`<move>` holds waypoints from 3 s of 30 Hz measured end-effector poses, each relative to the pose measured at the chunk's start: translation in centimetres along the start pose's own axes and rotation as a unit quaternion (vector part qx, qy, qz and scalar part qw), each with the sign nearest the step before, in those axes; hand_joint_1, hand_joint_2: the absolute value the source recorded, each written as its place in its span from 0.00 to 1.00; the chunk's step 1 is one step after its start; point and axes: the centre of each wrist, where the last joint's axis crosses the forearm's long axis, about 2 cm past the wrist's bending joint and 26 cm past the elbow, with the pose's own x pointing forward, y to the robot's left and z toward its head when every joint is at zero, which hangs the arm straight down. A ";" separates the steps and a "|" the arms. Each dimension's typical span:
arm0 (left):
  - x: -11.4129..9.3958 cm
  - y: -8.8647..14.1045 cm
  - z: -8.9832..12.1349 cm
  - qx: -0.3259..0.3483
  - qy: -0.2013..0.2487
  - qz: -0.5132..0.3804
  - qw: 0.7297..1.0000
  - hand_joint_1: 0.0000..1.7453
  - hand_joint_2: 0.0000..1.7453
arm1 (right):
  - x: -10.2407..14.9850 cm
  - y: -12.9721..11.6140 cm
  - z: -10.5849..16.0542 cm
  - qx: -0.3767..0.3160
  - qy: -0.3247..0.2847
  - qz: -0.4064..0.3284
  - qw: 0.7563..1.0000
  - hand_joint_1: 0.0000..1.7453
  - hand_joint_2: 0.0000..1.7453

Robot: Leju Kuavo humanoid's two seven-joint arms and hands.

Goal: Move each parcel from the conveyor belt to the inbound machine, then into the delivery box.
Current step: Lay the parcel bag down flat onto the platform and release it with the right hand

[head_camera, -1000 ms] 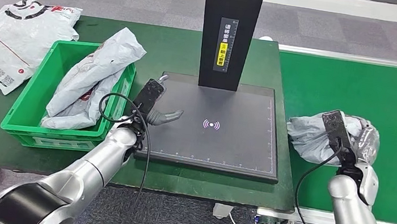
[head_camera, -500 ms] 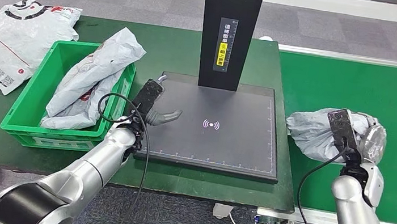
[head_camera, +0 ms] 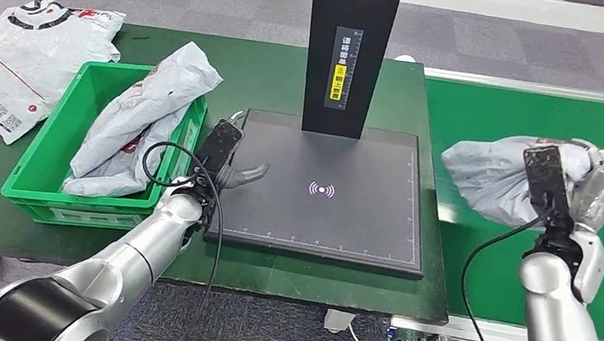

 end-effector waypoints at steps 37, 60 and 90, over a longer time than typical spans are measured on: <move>0.6 0.5 -0.5 0.044 -0.021 0.013 0.999 0.00 1.00 | 23.7 6.0 -6.6 0.310 -0.198 -0.140 0.919 1.00 1.00; 0.6 0.8 -0.6 0.041 -0.011 0.013 0.999 0.00 1.00 | 21.4 11.8 -1.8 0.499 -0.135 -0.087 0.852 0.09 1.00; 0.6 0.8 -0.6 0.041 -0.011 0.013 0.999 0.00 1.00 | 21.2 11.9 -1.8 0.501 -0.133 -0.084 0.851 0.09 1.00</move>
